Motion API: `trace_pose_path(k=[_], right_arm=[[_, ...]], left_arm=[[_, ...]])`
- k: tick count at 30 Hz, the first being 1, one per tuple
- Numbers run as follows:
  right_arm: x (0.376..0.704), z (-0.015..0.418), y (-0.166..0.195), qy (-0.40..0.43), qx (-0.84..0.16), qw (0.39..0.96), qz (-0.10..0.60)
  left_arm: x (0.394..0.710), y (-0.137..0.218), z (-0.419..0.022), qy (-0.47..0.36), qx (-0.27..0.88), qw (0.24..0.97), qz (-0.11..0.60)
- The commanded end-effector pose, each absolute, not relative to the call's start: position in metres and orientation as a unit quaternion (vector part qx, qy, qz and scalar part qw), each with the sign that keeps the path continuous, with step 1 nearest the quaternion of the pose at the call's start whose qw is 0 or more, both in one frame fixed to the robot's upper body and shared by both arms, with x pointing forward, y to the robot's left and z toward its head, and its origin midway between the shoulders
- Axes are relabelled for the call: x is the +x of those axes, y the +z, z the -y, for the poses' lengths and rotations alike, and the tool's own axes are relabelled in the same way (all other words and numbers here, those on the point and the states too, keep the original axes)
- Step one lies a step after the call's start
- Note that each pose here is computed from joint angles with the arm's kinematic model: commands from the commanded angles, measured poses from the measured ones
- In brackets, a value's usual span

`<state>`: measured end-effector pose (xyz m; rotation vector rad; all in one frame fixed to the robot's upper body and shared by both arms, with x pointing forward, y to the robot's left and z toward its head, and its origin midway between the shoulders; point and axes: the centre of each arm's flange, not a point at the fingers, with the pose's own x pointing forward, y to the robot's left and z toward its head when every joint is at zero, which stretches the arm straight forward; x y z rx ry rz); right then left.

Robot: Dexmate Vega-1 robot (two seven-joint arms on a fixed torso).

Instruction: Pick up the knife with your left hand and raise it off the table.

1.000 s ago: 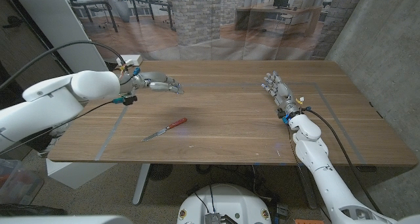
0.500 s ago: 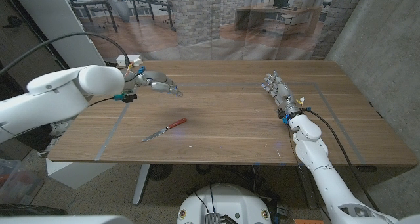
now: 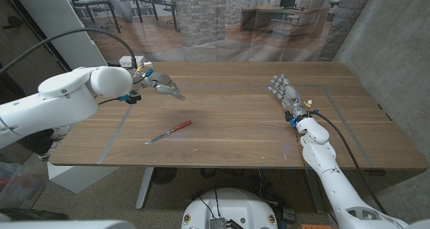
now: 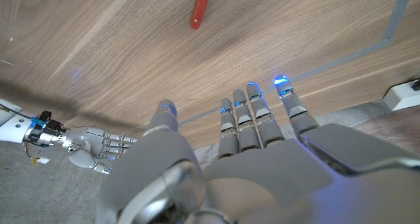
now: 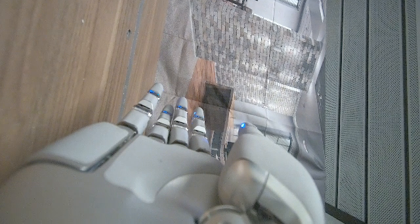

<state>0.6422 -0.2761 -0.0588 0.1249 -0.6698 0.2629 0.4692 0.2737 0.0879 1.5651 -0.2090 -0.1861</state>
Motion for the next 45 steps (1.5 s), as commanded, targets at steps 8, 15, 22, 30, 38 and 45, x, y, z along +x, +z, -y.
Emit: trace_pose_path(k=[8,15,22,30,38,45], right_arm=[[0.648,0.277,-0.061,0.130,0.070,0.933,0.329],[0.649,0.278,-0.061,0.128,0.073,0.932,0.331],[0.649,0.279,-0.061,0.128,0.076,0.931,0.334],[0.650,0.280,-0.061,0.127,0.078,0.930,0.335],[0.650,0.280,-0.063,0.127,0.080,0.930,0.335],[0.650,0.281,-0.066,0.126,0.084,0.930,0.334]], left_arm=[[0.473,0.091,-0.256,-0.048,0.754,0.652,0.062],[0.476,0.091,-0.247,-0.042,0.771,0.633,0.053],[0.479,0.091,-0.241,-0.038,0.786,0.615,0.042],[0.479,0.089,-0.233,-0.031,0.806,0.591,0.023],[0.480,0.087,-0.227,-0.027,0.818,0.574,0.012],[0.480,0.083,-0.220,-0.008,0.834,0.551,0.003]])
